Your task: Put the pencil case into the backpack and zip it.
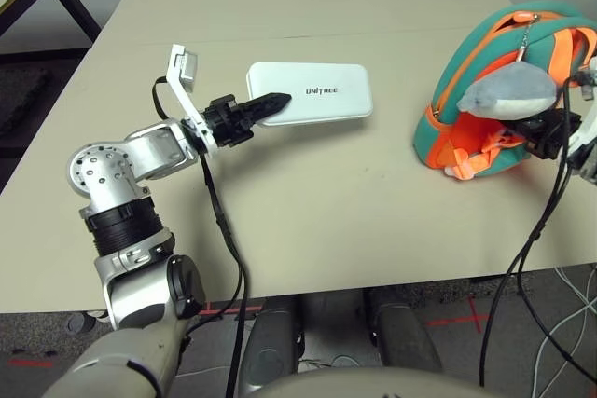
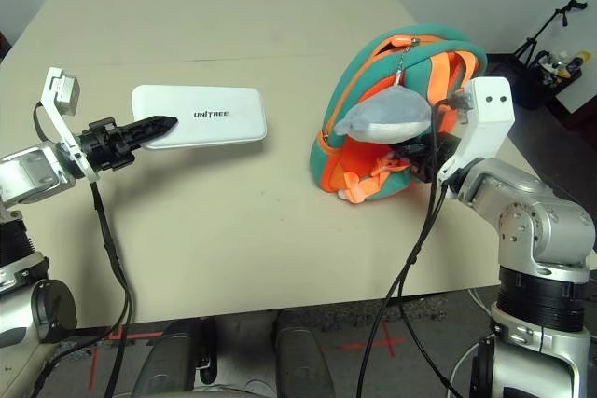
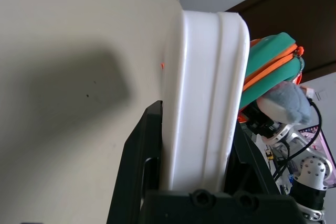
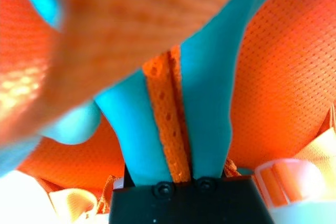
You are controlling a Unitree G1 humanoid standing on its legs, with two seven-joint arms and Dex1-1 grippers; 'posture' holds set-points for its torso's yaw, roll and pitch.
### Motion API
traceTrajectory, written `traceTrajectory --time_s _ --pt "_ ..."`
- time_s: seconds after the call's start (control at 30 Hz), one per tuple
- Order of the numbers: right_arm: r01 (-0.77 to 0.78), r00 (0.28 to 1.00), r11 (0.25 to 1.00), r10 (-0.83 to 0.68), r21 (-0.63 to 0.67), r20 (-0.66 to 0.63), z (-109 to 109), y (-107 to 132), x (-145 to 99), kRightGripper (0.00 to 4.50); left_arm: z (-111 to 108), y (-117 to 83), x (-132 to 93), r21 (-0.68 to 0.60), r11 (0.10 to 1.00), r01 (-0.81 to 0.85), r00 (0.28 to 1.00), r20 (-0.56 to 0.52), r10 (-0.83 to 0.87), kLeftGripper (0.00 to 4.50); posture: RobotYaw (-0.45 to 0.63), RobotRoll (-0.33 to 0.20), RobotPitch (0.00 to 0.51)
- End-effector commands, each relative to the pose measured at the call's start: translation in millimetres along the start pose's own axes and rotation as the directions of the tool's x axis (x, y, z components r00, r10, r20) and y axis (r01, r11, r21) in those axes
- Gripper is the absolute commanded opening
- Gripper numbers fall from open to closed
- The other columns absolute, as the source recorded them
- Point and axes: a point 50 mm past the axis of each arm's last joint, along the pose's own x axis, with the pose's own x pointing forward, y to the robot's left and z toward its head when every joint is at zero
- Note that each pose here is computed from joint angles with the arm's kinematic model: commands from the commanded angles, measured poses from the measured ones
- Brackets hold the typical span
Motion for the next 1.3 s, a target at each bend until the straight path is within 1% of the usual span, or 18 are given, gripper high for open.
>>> traceTrajectory --time_s 0.03,0.1,0.2,0.37,0.47,0.6,0.83,0.9,0.97,1.07,1.1,1.13,1.2,1.23,1.27,1.3 --pt "-0.140 0.990 0.990 0.140 0.001 -0.016 18 23 -19 0.13 0 1 -2 0.000 1.000 0.010 1.000 0.001 -0.010 1.41 -0.02 0.000 0.178" --pt "-0.248 0.967 0.969 0.248 0.020 -0.052 27 38 -33 0.13 0 2 -2 -0.001 1.000 0.008 1.000 -0.001 -0.008 1.41 -0.03 0.000 0.172" --pt "-0.400 0.909 0.916 0.401 0.034 -0.110 39 56 -56 0.13 -1 4 -1 -0.005 1.000 0.006 1.000 -0.004 -0.006 1.41 -0.06 0.000 0.165" --pt "-0.529 0.828 0.846 0.532 0.068 -0.177 48 74 -86 0.13 0 8 6 -0.012 1.000 0.015 1.000 -0.012 -0.015 1.41 -0.11 0.000 0.153" --pt "-0.533 0.812 0.839 0.544 0.113 -0.209 50 82 -102 0.13 0 11 12 -0.017 0.999 0.028 0.999 -0.021 -0.028 1.41 -0.14 0.000 0.142" --pt "-0.504 0.830 0.857 0.515 0.108 -0.215 49 82 -117 0.13 1 14 19 -0.019 0.999 0.043 0.999 -0.032 -0.043 1.41 -0.19 0.000 0.130" --pt "-0.463 0.853 0.879 0.477 0.117 -0.210 35 85 -139 0.13 3 15 30 -0.012 0.997 0.074 0.995 -0.060 -0.075 1.41 -0.25 0.000 0.124" --pt "-0.454 0.856 0.882 0.472 0.129 -0.211 31 87 -143 0.13 4 15 32 -0.007 0.997 0.083 0.994 -0.067 -0.084 1.41 -0.26 0.000 0.123" --pt "-0.434 0.862 0.888 0.458 0.152 -0.216 21 90 -144 0.13 7 12 35 0.019 0.995 0.098 0.993 -0.072 -0.097 1.41 -0.25 0.000 0.123" --pt "-0.380 0.886 0.908 0.412 0.174 -0.214 10 92 -140 0.13 17 -2 38 0.098 0.984 0.149 0.987 -0.079 -0.142 1.41 -0.23 0.000 0.122" --pt "-0.361 0.892 0.915 0.395 0.179 -0.219 7 92 -138 0.13 30 -18 36 0.162 0.966 0.202 0.978 -0.085 -0.190 1.41 -0.21 0.000 0.123" --pt "-0.349 0.896 0.919 0.384 0.183 -0.223 6 92 -136 0.13 38 -30 34 0.206 0.949 0.237 0.971 -0.093 -0.222 1.41 -0.21 0.000 0.123" --pt "-0.355 0.894 0.915 0.392 0.191 -0.216 4 93 -131 0.13 56 -61 27 0.311 0.891 0.331 0.943 -0.146 -0.299 1.41 -0.19 0.000 0.123" --pt "-0.358 0.894 0.914 0.395 0.194 -0.213 3 94 -130 0.13 60 -70 25 0.337 0.871 0.358 0.933 -0.170 -0.318 1.41 -0.19 0.000 0.124" --pt "-0.364 0.892 0.911 0.401 0.195 -0.209 3 95 -127 0.13 65 -84 21 0.373 0.833 0.409 0.912 -0.212 -0.352 1.41 -0.18 0.000 0.123" --pt "-0.366 0.892 0.910 0.403 0.196 -0.206 2 95 -126 0.13 67 -92 19 0.391 0.809 0.439 0.897 -0.241 -0.371 1.41 -0.17 0.000 0.123"
